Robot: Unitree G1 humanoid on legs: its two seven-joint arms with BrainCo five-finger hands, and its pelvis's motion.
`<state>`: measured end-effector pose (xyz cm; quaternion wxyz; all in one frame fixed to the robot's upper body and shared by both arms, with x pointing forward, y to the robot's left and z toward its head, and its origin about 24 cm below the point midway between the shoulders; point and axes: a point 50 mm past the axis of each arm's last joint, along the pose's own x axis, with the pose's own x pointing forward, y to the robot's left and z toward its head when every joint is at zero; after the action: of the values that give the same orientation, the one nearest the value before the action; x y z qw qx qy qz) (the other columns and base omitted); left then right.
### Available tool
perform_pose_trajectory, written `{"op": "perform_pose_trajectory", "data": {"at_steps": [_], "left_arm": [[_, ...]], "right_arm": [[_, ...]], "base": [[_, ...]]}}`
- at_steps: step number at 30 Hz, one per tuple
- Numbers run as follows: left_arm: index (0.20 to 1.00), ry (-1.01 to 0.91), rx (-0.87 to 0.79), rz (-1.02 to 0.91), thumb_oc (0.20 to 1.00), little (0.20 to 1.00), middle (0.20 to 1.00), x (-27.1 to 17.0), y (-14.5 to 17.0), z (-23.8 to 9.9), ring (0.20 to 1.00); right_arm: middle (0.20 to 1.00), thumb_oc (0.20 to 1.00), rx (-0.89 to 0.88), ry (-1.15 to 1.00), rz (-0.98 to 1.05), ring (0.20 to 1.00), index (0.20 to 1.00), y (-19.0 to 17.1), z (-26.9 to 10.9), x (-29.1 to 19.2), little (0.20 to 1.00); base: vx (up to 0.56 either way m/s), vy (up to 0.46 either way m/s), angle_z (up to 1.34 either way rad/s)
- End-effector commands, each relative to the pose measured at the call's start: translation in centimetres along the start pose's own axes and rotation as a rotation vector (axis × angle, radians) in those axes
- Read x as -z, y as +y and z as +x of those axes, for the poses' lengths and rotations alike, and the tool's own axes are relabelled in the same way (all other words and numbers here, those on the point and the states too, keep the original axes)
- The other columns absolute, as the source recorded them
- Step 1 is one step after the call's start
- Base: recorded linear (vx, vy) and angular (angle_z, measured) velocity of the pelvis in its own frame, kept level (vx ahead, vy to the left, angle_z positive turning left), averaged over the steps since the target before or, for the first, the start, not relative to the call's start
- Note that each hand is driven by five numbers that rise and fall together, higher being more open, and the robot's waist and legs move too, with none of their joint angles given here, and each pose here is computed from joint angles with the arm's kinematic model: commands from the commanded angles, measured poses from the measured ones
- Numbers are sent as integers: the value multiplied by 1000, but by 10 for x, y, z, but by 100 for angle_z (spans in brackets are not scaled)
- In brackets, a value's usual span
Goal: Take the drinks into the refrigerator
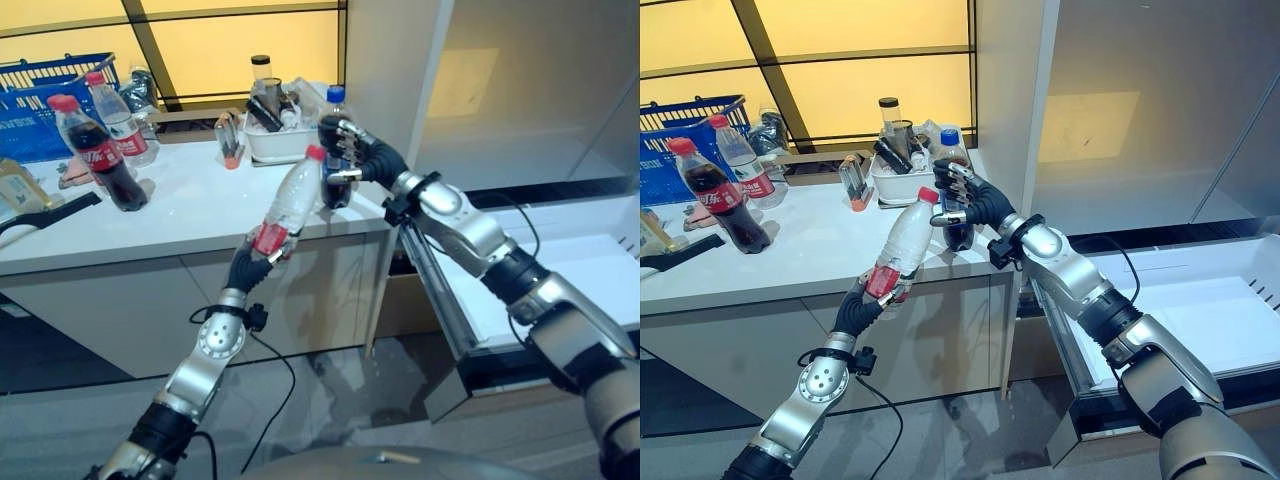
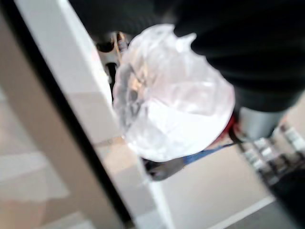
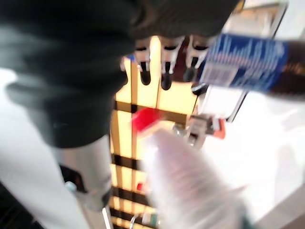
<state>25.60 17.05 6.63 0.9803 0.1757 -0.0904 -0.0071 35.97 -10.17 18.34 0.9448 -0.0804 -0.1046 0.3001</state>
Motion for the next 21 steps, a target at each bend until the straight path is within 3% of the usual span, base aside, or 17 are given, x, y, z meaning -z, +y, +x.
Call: {"op": "perform_pose_trajectory", "data": {"at_steps": [1,13,16,21], "left_arm": [[200,-392,-116,-134,200,200,200,-72,27,22,200],[200,-369,-134,-182,200,200,200,-69,33,17,200],[200,-364,-47,-193,200,200,200,-69,23,20,200],[200,-355,98,-191,200,200,200,-69,10,21,200]], "right_arm": [[1000,1000,109,-94,6,1000,1000,-30,-2,-22,1000],[1000,1000,271,72,111,1000,1000,-45,-38,44,1000],[1000,1000,223,85,147,1000,1000,-33,-33,51,1000],[1000,1000,76,73,42,1000,1000,-26,-16,29,1000]], "base": [[0,0,0],[2,5,2],[0,0,0],[7,-5,4]]}}
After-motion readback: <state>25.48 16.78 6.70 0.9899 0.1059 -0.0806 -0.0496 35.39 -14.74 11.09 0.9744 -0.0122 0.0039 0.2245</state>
